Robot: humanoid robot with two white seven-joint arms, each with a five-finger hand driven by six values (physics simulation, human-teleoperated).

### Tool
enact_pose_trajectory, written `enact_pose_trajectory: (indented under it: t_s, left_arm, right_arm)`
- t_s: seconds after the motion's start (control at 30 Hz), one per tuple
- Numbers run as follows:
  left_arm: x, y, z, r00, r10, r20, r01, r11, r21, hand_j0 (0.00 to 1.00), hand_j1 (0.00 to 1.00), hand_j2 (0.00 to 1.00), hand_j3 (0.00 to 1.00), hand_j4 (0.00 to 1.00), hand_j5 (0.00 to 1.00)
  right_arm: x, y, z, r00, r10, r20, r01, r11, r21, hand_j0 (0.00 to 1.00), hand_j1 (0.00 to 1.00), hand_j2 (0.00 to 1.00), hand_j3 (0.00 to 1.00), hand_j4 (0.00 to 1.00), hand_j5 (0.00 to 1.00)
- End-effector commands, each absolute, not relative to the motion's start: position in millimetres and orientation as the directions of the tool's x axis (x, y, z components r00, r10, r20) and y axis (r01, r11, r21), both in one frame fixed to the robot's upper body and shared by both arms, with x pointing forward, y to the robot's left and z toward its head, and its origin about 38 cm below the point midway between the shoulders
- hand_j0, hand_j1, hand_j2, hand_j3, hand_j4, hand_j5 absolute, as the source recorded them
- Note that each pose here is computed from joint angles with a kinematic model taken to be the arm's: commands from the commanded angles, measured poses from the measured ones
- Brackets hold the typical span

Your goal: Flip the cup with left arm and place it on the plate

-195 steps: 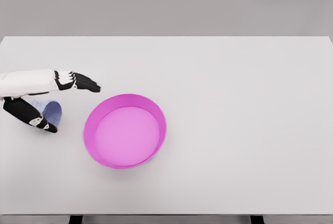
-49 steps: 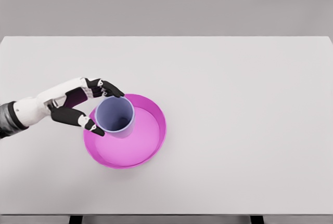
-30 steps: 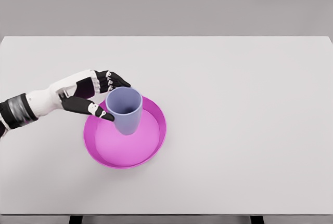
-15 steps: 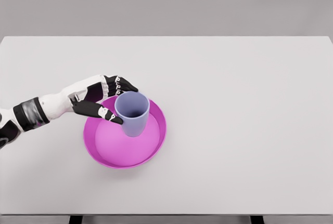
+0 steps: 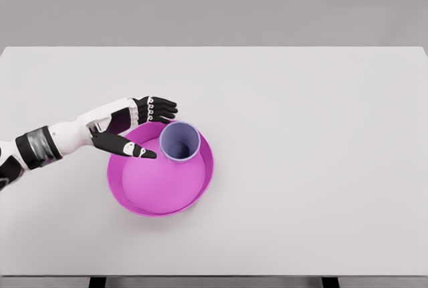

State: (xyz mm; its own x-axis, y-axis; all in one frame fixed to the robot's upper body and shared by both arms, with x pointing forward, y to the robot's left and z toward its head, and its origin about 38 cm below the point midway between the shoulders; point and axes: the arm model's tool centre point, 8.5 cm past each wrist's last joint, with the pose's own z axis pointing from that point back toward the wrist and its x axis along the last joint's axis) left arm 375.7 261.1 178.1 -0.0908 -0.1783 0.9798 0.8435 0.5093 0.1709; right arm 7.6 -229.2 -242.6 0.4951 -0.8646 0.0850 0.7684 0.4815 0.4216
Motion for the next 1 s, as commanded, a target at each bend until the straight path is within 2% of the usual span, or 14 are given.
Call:
enact_pose_trajectory:
  t_s: [0.0,0.03,0.07,0.27,0.33,0.47,0.57,0.6,0.97]
  left_arm:
    - [376.6,264.2,180.9,-0.094,-0.179,0.979,0.840,0.514,0.174,0.93,0.93,0.93,0.93,0.93,0.93]
    - [377.2,265.0,182.4,-0.098,-0.181,0.979,0.839,0.514,0.179,0.99,0.99,0.99,0.99,0.99,0.99]
    - [377.9,265.4,183.0,-0.107,-0.189,0.976,0.837,0.512,0.191,1.00,1.00,1.00,1.00,1.00,1.00]
    - [387.7,294.8,217.8,-0.197,-0.229,0.953,0.784,0.547,0.294,1.00,1.00,1.00,1.00,1.00,1.00]
    - [386.1,296.7,232.9,-0.282,-0.195,0.939,0.766,0.544,0.343,1.00,1.00,1.00,1.00,1.00,1.00]
    - [372.1,298.3,246.0,-0.426,-0.168,0.889,0.778,0.433,0.455,1.00,1.00,1.00,1.00,1.00,1.00]
    - [348.4,302.7,260.7,-0.592,-0.086,0.801,0.741,0.332,0.583,1.00,1.00,1.00,1.00,1.00,1.00]
    - [347.0,307.4,261.1,-0.601,-0.110,0.792,0.733,0.321,0.600,1.00,1.00,1.00,1.00,1.00,1.00]
    - [346.5,324.1,256.0,-0.578,-0.172,0.797,0.733,0.320,0.600,1.00,1.00,1.00,1.00,1.00,1.00]
  right_arm:
    - [7.6,-229.1,-242.6,0.496,-0.864,0.085,0.768,0.482,0.422,1.00,1.00,1.00,1.00,1.00,1.00]
    - [7.6,-229.1,-242.6,0.496,-0.864,0.085,0.768,0.482,0.422,1.00,1.00,1.00,1.00,1.00,1.00]
    - [7.6,-229.1,-242.6,0.496,-0.864,0.085,0.768,0.482,0.422,1.00,1.00,1.00,1.00,1.00,1.00]
    - [7.6,-229.1,-242.6,0.496,-0.864,0.085,0.768,0.482,0.422,1.00,1.00,1.00,1.00,1.00,1.00]
    - [7.6,-229.1,-242.6,0.496,-0.864,0.085,0.768,0.482,0.422,1.00,1.00,1.00,1.00,1.00,1.00]
    - [7.6,-229.1,-242.6,0.496,-0.864,0.085,0.768,0.482,0.422,1.00,1.00,1.00,1.00,1.00,1.00]
    - [7.6,-229.1,-242.6,0.496,-0.864,0.085,0.768,0.482,0.422,1.00,1.00,1.00,1.00,1.00,1.00]
    - [7.6,-229.1,-242.6,0.496,-0.864,0.085,0.768,0.482,0.422,1.00,1.00,1.00,1.00,1.00,1.00]
    - [7.6,-229.1,-242.6,0.496,-0.864,0.085,0.768,0.482,0.422,1.00,1.00,1.00,1.00,1.00,1.00]
